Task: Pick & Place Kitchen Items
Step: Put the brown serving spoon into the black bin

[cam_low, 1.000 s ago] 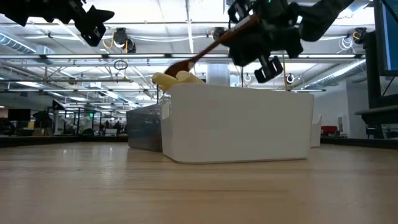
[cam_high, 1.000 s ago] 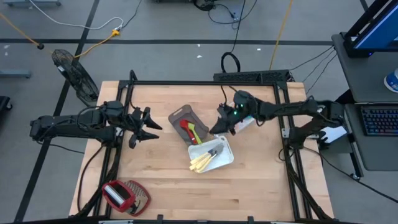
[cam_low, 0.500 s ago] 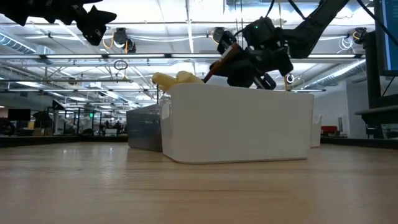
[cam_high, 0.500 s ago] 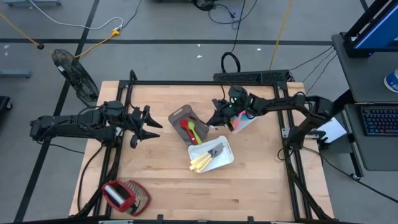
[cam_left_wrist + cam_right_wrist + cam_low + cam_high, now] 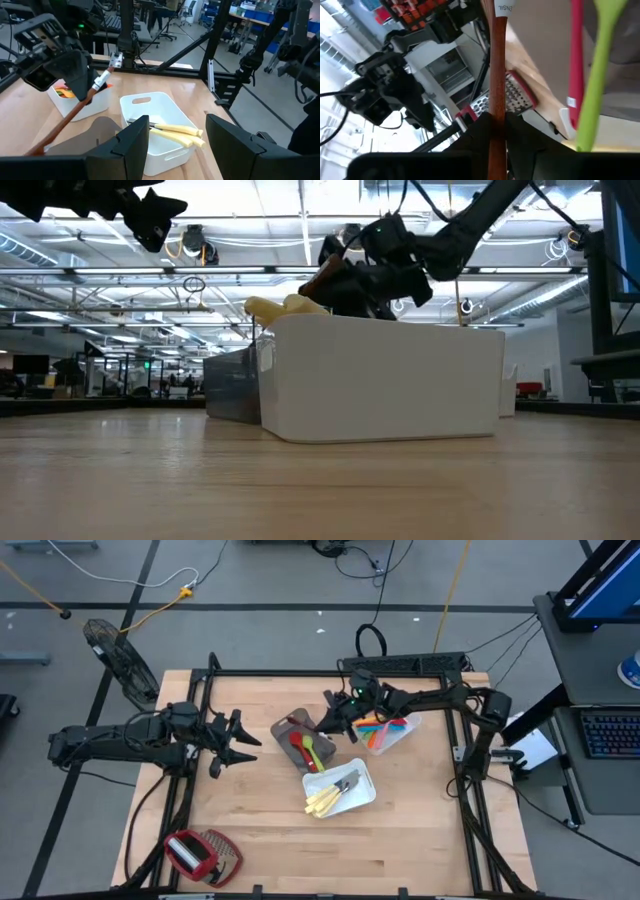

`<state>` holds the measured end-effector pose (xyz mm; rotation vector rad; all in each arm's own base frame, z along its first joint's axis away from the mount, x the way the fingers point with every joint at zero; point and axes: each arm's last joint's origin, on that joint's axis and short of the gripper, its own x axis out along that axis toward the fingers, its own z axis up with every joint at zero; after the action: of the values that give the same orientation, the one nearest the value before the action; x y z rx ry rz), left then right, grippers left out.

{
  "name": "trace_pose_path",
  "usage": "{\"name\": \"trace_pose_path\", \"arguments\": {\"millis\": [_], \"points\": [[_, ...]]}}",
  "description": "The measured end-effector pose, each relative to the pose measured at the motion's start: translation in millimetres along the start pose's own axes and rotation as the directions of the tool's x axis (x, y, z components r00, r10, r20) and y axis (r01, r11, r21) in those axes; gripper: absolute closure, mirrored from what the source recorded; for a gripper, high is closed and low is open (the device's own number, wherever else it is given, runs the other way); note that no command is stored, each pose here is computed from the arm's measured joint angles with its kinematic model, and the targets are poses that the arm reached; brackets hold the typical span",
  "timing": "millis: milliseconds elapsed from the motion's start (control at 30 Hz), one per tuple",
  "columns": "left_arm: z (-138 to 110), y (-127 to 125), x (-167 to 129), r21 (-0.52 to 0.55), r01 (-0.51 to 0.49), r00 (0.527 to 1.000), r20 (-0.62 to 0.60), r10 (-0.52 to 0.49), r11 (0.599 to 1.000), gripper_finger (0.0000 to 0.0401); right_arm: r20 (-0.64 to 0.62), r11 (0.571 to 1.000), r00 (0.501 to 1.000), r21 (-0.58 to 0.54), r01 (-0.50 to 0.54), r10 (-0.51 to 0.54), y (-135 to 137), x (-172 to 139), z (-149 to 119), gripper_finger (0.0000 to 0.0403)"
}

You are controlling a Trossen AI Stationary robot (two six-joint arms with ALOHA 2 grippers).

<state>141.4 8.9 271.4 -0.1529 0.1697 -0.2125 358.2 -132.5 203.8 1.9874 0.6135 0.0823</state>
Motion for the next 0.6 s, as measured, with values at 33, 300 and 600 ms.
{"name": "trace_pose_path", "arguments": {"millis": [33, 300, 600], "points": [[0.0, 0.0, -0.1, 0.000, 0.000, 1.000, 0.000, 0.000, 1.000, 0.0199, 0.000, 1.000, 1.000, 0.006, 0.004, -0.004, -1.0, 0.4, 0.5, 0.0363], [0.1, 0.0, -0.1, 0.005, 0.000, 1.000, 0.001, 0.000, 1.000, 0.0199, 0.046, 1.000, 0.999, 0.021, 0.005, -0.006, -2.9, 0.8, 2.7, 0.0352], [0.2, 0.0, -0.1, 0.016, 0.000, 1.000, 0.001, 0.000, 1.000, 0.0199, 0.056, 1.000, 0.998, 0.016, 0.003, -0.004, -2.8, 0.6, 3.2, 0.0313]]}}
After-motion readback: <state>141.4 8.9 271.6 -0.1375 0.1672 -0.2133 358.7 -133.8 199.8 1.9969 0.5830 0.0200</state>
